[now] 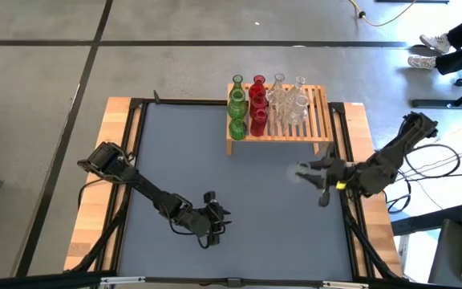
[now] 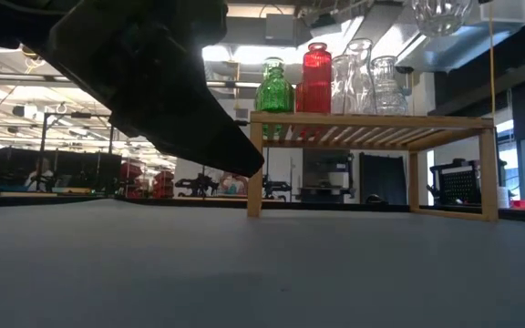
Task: Sort vases onto shelf
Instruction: Put the transparent vase on the shelf, aligned with the other transparent vases
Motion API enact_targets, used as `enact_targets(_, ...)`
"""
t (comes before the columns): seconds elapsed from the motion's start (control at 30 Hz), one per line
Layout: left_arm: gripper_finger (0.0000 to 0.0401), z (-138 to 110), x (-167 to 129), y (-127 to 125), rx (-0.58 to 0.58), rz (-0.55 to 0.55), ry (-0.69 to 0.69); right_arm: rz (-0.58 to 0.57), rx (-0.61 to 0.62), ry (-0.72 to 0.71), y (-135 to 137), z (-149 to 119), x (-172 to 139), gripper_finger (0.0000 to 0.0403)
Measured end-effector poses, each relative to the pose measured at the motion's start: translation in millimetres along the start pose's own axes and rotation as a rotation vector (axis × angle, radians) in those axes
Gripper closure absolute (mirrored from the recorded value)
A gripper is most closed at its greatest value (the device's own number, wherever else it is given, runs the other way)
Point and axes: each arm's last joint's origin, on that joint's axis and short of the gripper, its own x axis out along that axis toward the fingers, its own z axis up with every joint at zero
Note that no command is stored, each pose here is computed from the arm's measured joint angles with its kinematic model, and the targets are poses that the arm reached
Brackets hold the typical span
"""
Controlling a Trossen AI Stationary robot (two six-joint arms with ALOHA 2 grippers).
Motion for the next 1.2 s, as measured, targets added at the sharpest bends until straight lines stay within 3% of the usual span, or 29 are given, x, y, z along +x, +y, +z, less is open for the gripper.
enact_targets(0.33, 0.0269, 1, 1, 1, -0.002, 0.005, -0.001, -0.199, -0.009, -0.023, -38, 2, -23, 0.0316)
enact_targets(0.9, 0.0269, 1, 1, 2, -0.005, 0.009, -0.002, -0.461, 0.007, 0.093, -83, -8, 11, 0.0316)
enact_targets(1.2, 0.0269, 1, 2, 3, -0.005, 0.010, -0.002, -0.521, 0.038, 0.083, -97, -26, 20, 0.0316)
